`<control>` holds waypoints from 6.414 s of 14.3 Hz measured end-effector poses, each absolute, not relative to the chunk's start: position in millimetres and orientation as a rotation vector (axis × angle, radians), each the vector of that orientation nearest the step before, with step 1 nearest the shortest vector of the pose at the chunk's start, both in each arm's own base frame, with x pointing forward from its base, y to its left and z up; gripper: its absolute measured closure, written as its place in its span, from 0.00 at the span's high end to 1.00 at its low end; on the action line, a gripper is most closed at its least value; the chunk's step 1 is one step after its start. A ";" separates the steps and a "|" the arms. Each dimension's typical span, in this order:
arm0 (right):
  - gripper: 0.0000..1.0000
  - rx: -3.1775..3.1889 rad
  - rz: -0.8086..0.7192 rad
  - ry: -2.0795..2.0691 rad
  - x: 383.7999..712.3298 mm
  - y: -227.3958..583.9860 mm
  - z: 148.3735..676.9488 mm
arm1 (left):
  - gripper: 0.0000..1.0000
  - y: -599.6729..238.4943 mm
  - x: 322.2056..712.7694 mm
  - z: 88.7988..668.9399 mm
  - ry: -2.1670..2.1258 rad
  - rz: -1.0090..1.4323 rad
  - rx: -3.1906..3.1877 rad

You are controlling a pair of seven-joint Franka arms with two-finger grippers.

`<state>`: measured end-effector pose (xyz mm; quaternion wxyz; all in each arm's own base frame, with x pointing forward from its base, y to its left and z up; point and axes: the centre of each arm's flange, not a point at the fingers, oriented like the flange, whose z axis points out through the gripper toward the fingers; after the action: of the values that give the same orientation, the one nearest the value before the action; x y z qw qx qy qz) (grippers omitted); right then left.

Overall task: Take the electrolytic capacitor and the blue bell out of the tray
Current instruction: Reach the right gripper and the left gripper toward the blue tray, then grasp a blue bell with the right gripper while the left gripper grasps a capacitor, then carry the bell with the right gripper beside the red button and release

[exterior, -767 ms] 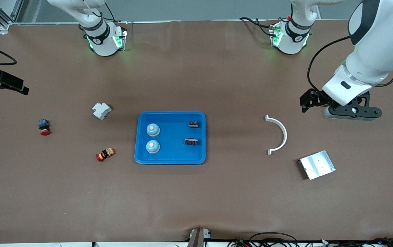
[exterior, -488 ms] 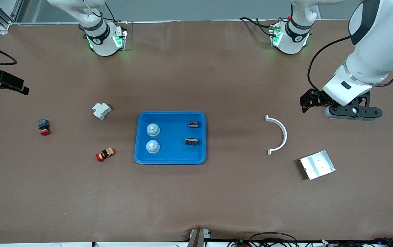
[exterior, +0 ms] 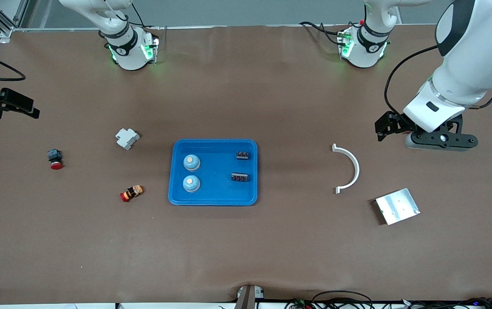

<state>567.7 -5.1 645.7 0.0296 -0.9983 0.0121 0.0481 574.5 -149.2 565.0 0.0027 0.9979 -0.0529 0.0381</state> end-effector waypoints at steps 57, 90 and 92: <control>1.00 -3.143 0.162 0.228 545.6 315.6 191.1 | 1.00 -500.0 576.8 252.6 2.038 0.047 2.257; 0.64 -3.076 0.288 -0.479 559.9 -121.2 210.3 | 0.35 -555.4 541.2 181.0 1.950 0.184 2.177; 0.64 -3.061 0.300 -0.535 552.9 -124.2 204.0 | 0.35 -555.2 541.7 181.4 1.943 0.189 2.182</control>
<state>552.9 -124.2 204.0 0.0097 -0.9805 -0.1714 0.0962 541.7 -555.2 181.4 0.1066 0.7409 0.6599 0.0641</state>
